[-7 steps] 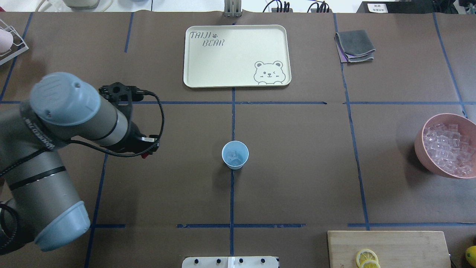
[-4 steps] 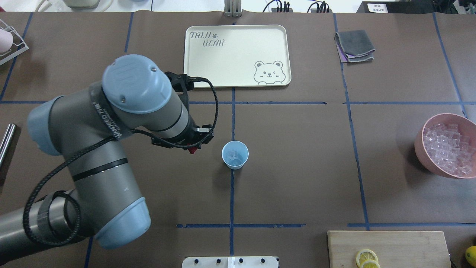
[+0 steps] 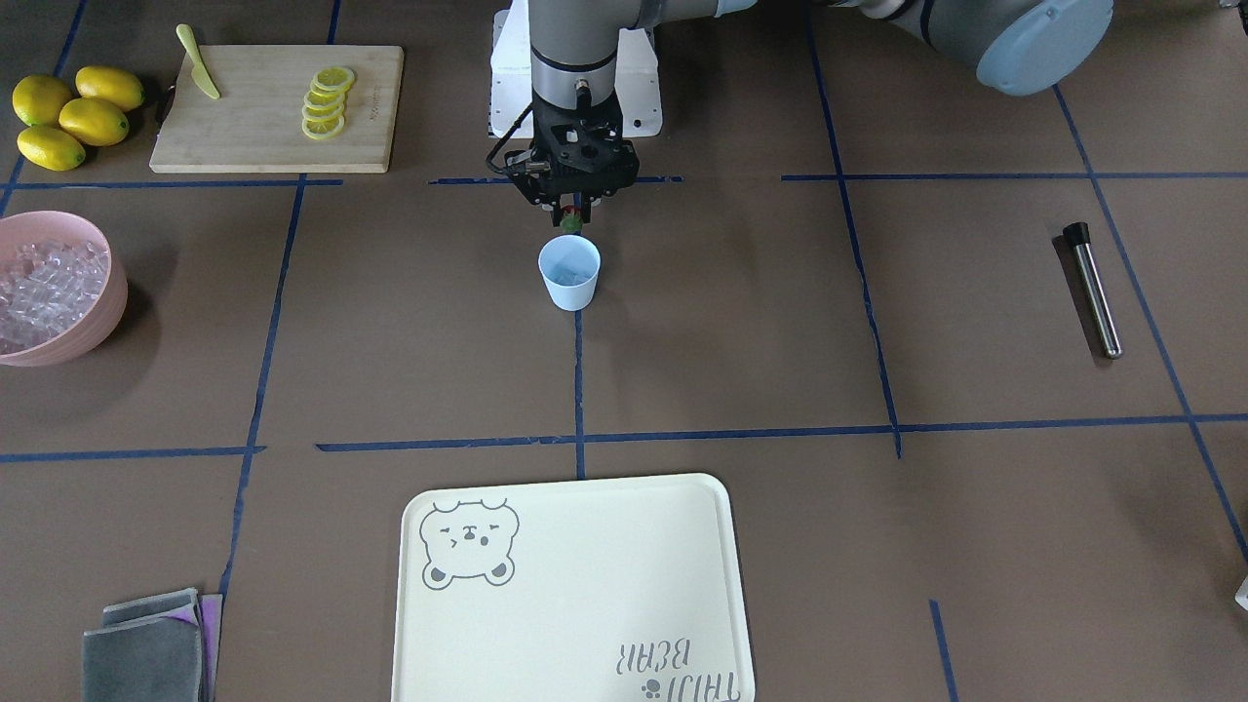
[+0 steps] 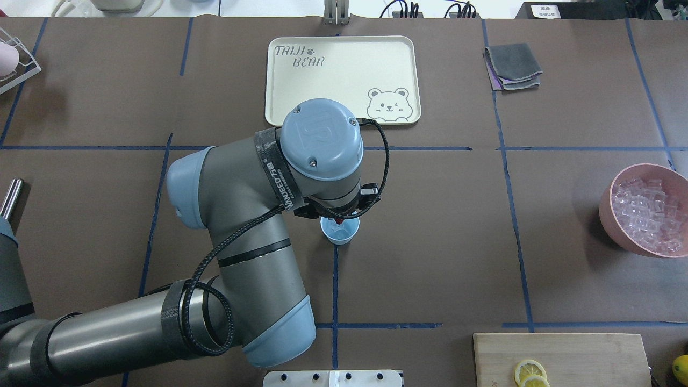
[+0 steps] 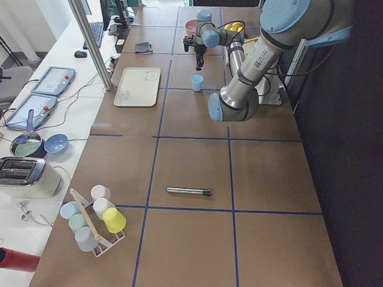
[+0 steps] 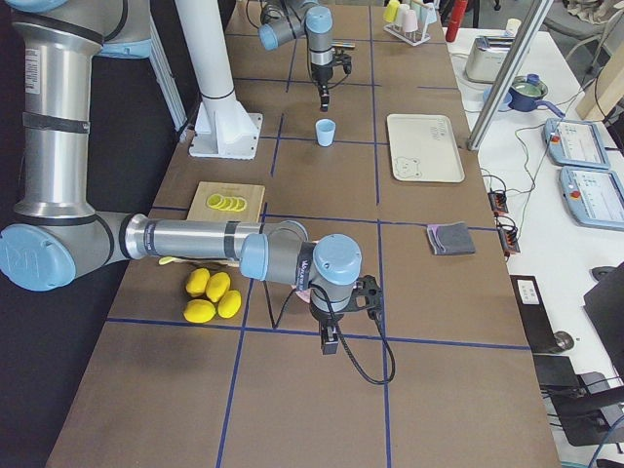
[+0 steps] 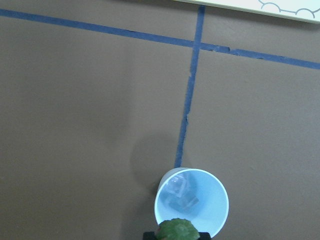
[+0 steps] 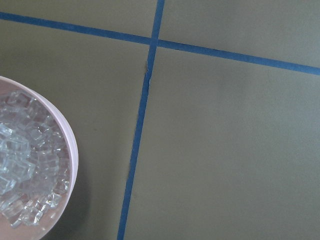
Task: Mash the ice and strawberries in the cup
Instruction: 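Carry the strawberry with the left gripper over the blue cup, then lower the strawberry into the blue cup and open the left gripper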
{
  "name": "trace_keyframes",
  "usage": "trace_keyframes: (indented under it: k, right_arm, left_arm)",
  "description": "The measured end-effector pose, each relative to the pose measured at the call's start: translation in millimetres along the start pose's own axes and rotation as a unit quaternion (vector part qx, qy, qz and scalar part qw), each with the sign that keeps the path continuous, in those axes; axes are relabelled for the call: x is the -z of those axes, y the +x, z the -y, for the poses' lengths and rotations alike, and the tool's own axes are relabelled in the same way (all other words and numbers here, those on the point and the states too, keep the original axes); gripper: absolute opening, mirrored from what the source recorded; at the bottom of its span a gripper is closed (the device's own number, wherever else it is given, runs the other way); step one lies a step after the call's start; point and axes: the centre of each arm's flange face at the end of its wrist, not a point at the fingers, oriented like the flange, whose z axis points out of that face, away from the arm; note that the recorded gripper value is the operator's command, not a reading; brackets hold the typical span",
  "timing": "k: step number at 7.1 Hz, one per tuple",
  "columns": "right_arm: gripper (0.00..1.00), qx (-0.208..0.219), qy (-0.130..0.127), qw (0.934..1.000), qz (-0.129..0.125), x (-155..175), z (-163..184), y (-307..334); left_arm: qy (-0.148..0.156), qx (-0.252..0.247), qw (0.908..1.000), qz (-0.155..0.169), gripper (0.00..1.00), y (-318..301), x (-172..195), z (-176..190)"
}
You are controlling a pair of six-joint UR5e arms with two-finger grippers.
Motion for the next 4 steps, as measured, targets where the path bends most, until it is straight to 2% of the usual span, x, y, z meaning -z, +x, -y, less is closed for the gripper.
trace_keyframes:
  k: [1,2,4]
  right_arm:
    - [1.0,0.0,0.0,1.0,0.0,-0.3,-0.5,0.2]
    - [1.0,0.0,0.0,1.0,0.0,-0.5,-0.8,0.3]
    - [1.0,-0.001,-0.001,1.0,0.0,-0.7,-1.0,0.4]
  left_arm:
    - [0.001,-0.001,1.0,-0.001,0.85,3.7,-1.1,-2.1]
    - [0.001,-0.003,1.0,-0.002,0.99,4.9,-0.8,-3.1]
    - [0.001,-0.005,1.0,-0.002,0.99,3.9,-0.6,-3.9]
